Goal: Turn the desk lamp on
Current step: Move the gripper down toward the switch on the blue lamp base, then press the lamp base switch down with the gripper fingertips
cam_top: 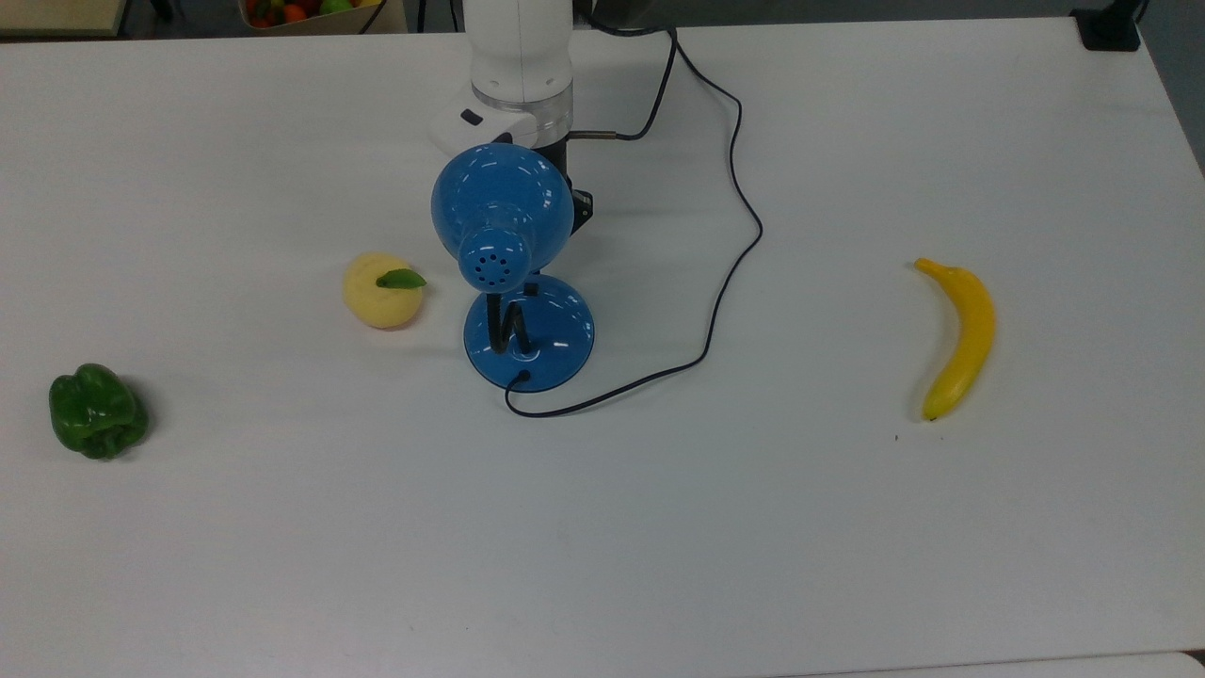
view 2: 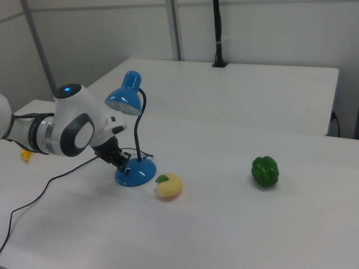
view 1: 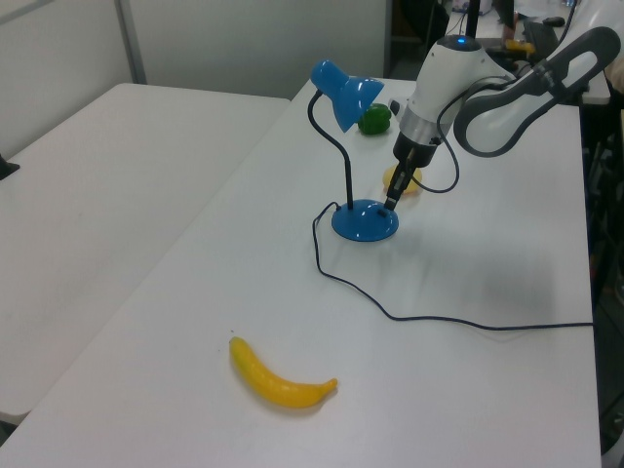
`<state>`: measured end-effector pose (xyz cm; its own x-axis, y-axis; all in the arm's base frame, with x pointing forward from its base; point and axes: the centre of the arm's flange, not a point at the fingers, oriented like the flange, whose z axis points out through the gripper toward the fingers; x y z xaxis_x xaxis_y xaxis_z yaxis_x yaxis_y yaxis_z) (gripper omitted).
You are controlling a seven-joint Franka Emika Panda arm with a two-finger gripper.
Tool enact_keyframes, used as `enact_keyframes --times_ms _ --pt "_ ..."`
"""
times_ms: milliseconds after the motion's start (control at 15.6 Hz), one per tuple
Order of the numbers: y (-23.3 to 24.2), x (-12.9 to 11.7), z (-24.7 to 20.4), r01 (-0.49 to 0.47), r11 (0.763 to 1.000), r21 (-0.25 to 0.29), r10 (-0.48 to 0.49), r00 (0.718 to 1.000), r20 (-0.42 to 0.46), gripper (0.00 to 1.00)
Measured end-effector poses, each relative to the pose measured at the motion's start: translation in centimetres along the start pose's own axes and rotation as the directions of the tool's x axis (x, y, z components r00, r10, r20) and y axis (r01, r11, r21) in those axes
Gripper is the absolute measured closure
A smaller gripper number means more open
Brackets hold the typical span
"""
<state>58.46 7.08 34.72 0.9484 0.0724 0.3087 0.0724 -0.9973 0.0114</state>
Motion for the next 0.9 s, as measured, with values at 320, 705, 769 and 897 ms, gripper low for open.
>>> enact_keyframes --times_ms 320,705,769,897 --pt "0.0 0.8 0.3 -0.002 1.0 0.003 0.002 0.999 -0.033 0.99" --pt "0.0 0.9 1.2 -0.002 1.0 0.004 0.003 0.999 -0.041 0.99" --pt "0.0 0.9 1.3 -0.002 1.0 0.005 0.003 0.999 -0.043 0.99" --pt "0.0 0.9 1.5 -0.002 1.0 0.005 0.003 0.999 -0.042 0.99"
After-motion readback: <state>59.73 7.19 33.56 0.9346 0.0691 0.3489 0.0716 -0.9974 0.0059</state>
